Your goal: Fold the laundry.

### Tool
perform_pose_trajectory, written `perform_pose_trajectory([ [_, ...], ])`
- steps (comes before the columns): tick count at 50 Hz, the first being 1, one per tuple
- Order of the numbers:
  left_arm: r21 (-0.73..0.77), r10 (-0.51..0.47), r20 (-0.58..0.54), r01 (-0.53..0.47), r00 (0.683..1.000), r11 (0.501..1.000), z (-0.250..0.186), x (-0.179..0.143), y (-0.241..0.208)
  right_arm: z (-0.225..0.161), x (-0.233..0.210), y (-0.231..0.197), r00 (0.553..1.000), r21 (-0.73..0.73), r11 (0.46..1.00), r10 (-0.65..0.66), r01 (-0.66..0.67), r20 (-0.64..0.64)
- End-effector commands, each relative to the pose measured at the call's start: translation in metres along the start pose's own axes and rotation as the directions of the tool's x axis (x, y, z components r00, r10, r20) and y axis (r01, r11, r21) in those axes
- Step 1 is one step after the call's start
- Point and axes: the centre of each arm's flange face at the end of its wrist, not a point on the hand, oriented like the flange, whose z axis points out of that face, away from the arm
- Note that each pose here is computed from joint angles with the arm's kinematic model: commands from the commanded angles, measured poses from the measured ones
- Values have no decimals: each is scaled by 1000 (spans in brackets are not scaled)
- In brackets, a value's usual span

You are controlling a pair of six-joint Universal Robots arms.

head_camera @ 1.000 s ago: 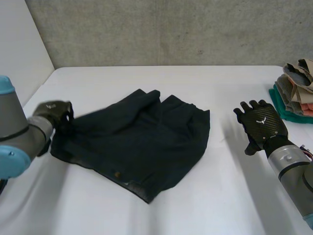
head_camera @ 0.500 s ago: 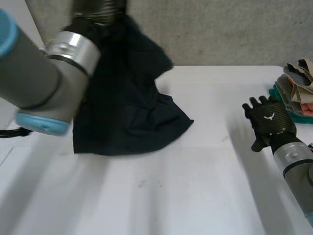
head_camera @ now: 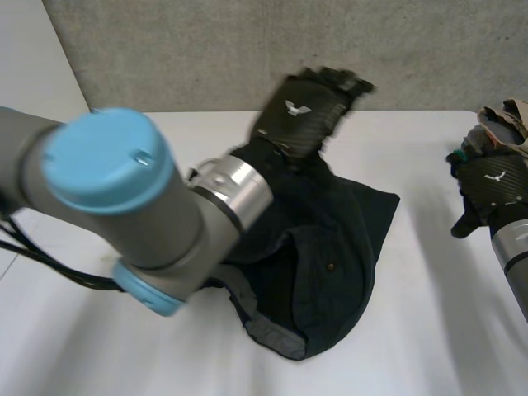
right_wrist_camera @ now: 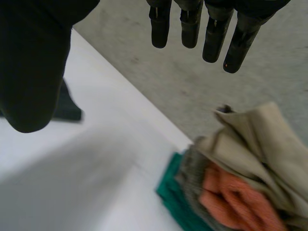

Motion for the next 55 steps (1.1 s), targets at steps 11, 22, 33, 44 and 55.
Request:
perform_pose_trajectory([
  [11, -277, 50, 352, 53, 935, 959, -60, -120, 49, -72, -52, -35, 855, -241, 956, 262, -168, 446],
  [22, -369, 58, 434, 119, 899, 922, -80, -151, 82, -111, -107, -26, 763, -325, 915, 384, -239, 520],
  [33, -380, 49, 437, 135, 898, 915, -86, -148, 86, -135, -148, -4, 773, -331, 933, 313, -141, 552],
  [44, -383, 46, 435, 138, 899, 914, -87, -146, 87, -124, -163, 3, 791, -263, 954, 273, -146, 547],
  [55, -360, 51, 438, 122, 898, 925, -86, -146, 75, -69, -102, -30, 922, -46, 978, 209, -205, 325],
])
